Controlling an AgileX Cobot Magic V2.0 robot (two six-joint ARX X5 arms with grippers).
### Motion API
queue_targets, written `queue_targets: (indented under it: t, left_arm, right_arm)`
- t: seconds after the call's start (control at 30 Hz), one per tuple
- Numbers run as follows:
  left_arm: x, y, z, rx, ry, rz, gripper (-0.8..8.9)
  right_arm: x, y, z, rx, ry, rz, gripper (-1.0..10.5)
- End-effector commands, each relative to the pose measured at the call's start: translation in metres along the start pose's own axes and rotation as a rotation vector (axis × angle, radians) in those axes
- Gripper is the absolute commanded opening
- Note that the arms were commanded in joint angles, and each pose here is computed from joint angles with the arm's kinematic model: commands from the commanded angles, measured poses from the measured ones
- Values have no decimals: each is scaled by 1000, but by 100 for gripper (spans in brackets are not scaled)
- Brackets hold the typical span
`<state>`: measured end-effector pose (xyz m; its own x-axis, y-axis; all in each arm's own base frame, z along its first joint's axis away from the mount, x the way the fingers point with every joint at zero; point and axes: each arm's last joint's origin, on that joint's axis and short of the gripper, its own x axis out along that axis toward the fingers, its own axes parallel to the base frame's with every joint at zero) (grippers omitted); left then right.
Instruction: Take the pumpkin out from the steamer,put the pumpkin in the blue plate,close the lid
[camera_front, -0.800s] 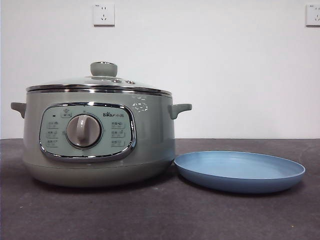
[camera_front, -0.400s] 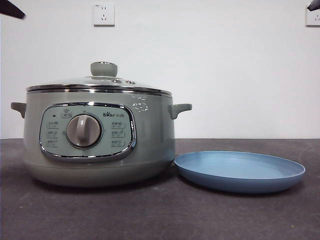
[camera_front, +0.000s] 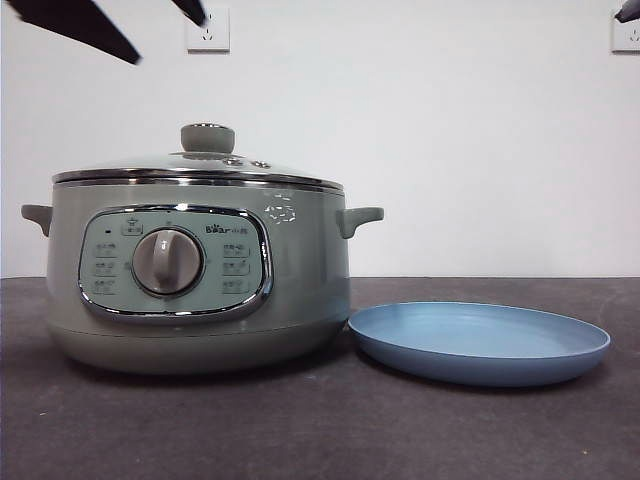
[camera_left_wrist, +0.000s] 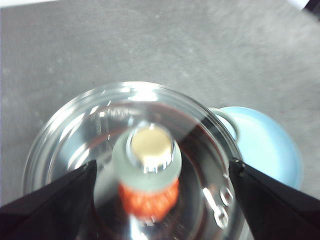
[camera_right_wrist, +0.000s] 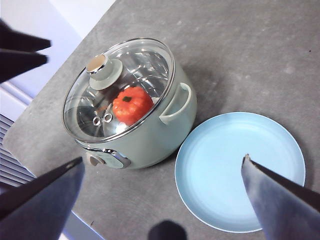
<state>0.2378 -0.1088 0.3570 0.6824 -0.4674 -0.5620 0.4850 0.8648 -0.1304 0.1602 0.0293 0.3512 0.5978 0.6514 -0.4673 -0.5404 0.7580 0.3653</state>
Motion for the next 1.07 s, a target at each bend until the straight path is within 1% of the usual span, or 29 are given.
queue_targets:
  t: [0.03, 0.13, 0.23, 0.33, 0.53, 0.63, 0.77, 0.83, 0.9, 1.07]
  left_arm:
    - [19, -6, 2, 50, 22, 43, 440]
    - [38, -9, 0, 65, 41, 44, 440]
    - [55, -8, -2, 72, 61, 74, 439]
    - [70, -8, -5, 74, 81, 75, 439]
    - [81, -7, -9, 80, 116, 76, 439]
    - [81, -7, -9, 87, 116, 76, 419]
    - [81, -7, -10, 96, 129, 76, 182]
    - [81, -7, -11, 118, 140, 73, 68]
    - [81, -6, -12, 128, 148, 72, -12]
    - [80, -7, -11, 140, 146, 72, -13]
  right_arm:
    - [0, 0, 1, -2, 0, -2, 535]
    - [0, 0, 0, 0, 4, -2, 535]
    - [0, 0, 0, 0, 4, -3, 535]
    - [0, 0, 0, 0, 4, -5, 535]
    - [0, 0, 0, 0, 4, -5, 535]
    - [0, 0, 0, 0, 4, -6, 535]
    - [0, -1, 0, 1, 6, -33, 535]
    - [0, -1, 0, 3, 9, -37, 535]
    - [0, -1, 0, 3, 9, -36, 534]
    - [0, -1, 0, 3, 8, -36, 535]
